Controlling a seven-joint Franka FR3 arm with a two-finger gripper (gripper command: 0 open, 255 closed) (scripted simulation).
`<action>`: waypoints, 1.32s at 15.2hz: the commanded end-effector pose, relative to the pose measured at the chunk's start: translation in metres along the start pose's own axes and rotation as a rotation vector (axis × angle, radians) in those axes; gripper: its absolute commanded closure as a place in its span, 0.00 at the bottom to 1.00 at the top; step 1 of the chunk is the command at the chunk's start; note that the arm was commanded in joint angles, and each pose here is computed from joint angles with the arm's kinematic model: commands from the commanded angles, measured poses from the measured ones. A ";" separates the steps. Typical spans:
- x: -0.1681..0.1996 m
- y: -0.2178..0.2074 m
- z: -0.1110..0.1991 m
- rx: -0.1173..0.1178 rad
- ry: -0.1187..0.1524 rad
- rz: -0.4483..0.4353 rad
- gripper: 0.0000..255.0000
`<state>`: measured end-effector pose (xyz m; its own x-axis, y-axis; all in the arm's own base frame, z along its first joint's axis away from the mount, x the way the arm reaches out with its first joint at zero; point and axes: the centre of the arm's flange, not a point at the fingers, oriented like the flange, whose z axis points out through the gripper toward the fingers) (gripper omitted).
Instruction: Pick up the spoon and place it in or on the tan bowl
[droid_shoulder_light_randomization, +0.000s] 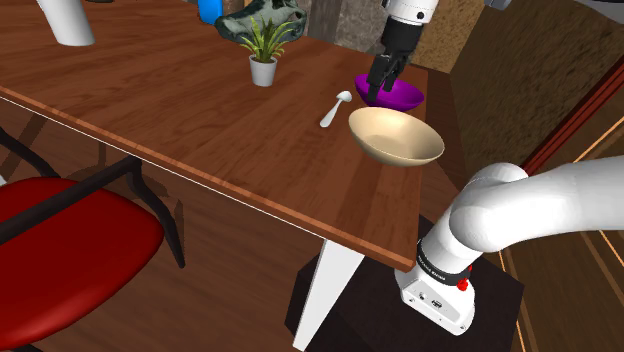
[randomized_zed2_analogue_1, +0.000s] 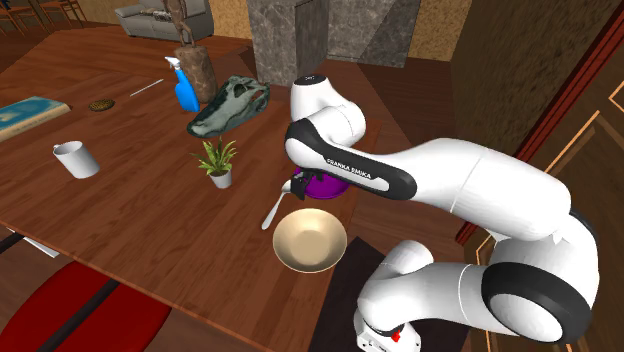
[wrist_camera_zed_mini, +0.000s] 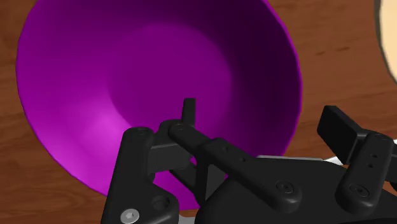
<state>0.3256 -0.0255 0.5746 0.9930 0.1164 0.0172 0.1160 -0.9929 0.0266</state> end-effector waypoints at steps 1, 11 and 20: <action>0.000 0.000 0.000 0.000 0.000 0.000 0.00; 0.089 -0.116 -0.006 -0.210 -0.007 1.279 0.00; 0.084 -0.110 0.033 -0.210 -0.007 1.279 0.00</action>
<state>0.3968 0.0930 0.5417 0.3965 -0.9070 0.1416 -0.9142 -0.3762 0.1506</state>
